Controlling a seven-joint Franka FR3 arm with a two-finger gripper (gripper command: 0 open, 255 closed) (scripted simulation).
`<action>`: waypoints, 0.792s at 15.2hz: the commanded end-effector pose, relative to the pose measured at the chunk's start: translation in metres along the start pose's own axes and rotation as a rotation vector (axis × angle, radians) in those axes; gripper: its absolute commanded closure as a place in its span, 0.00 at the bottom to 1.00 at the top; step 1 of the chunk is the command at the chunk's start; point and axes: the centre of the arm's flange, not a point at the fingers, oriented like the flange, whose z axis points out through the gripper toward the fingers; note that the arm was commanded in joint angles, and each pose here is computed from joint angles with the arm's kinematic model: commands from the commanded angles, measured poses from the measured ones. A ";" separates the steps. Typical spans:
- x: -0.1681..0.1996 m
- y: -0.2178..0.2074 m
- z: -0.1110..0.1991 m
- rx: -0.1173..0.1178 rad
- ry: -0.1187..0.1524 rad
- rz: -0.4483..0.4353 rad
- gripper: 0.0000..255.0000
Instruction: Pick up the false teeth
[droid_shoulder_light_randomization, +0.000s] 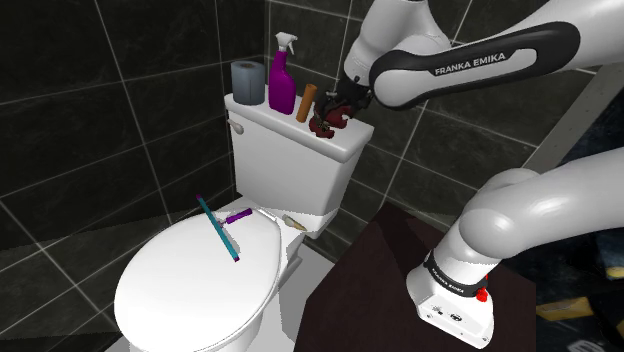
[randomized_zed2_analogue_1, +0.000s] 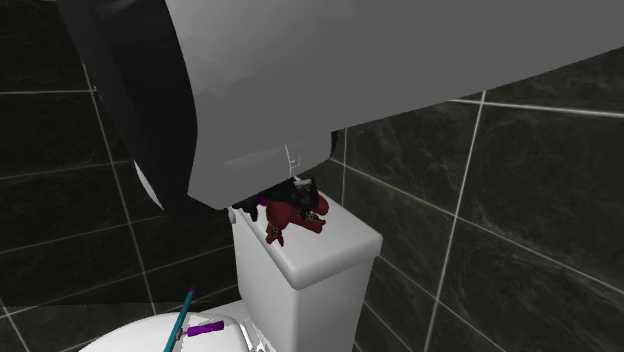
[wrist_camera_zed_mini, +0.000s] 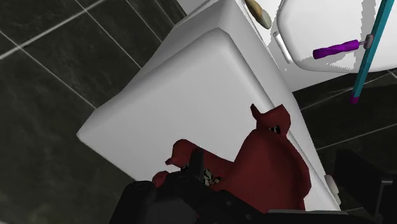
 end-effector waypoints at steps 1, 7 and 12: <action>-0.004 -0.001 0.011 0.001 0.007 0.008 0.00; -0.015 -0.002 0.032 0.001 0.007 0.008 0.00; -0.014 -0.002 0.033 0.001 0.007 0.008 1.00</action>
